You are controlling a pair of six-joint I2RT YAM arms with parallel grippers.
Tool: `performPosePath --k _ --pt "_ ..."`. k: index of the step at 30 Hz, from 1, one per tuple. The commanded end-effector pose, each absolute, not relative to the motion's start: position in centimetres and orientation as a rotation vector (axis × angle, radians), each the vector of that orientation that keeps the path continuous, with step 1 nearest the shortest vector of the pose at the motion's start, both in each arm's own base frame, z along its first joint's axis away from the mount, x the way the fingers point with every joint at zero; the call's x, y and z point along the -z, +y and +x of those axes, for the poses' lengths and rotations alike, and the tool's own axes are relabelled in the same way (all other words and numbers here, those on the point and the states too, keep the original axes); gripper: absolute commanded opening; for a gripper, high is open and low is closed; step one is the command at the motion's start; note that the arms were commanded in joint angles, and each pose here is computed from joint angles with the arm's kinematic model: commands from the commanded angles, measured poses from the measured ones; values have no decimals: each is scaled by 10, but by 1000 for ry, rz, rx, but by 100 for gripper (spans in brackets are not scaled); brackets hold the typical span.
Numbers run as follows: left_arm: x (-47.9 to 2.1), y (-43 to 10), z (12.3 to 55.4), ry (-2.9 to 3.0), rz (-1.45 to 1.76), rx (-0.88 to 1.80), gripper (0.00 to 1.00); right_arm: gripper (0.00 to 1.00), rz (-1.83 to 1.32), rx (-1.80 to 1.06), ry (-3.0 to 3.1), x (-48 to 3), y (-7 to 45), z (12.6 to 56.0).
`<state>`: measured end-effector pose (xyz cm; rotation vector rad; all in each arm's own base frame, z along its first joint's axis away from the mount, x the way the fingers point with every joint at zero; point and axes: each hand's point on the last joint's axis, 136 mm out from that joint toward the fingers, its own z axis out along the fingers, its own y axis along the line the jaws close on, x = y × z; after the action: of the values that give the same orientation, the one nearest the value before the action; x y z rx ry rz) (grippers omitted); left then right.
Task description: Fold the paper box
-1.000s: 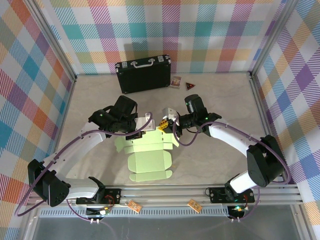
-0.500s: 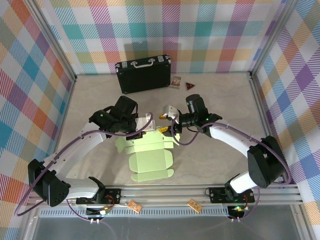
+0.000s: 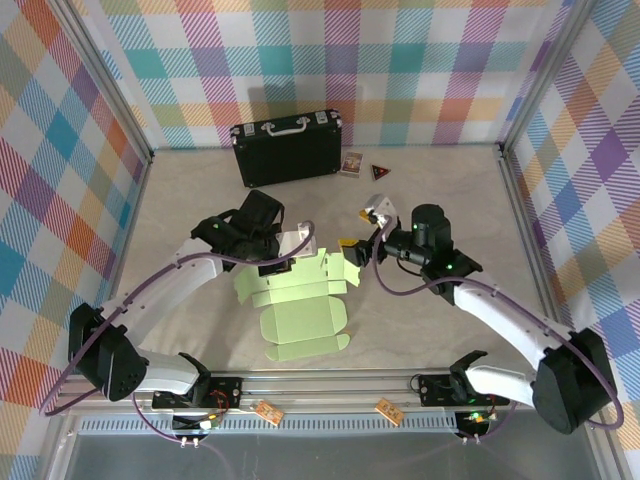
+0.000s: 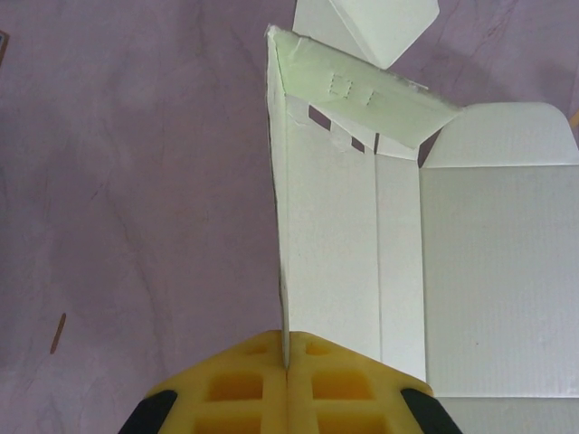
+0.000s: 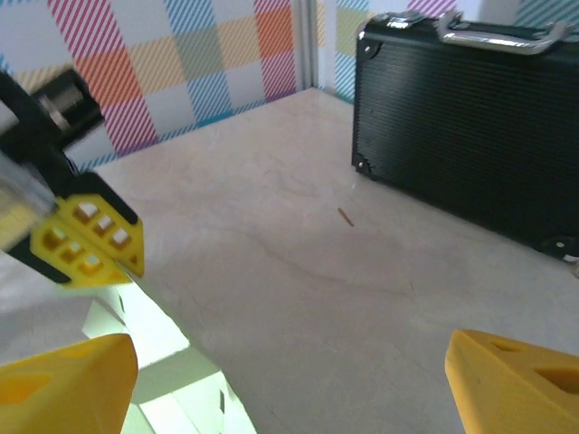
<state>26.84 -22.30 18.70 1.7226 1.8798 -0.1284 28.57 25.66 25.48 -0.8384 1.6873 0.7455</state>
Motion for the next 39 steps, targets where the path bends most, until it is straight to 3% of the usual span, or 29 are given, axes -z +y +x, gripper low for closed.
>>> performPosePath --k 1,7,12,23,30,39 --pt "-191 -228 276 1875 1685 114 0 88 -685 -760 1835 -240 242 286" --pt "-189 -227 286 1899 1662 69 0 88 -625 -764 1934 -208 233 279" --pt "-187 -217 323 2000 1465 -99 0 88 -605 -740 1967 -192 227 277" --pt "-156 -207 322 2227 1349 -59 0 88 -588 -703 1982 -184 221 278" --pt "-155 -191 333 2337 1117 -124 0 88 -594 -718 1998 -176 223 277" --pt "-163 -199 321 2378 1004 1 0 82 -661 -921 2010 -172 252 269"
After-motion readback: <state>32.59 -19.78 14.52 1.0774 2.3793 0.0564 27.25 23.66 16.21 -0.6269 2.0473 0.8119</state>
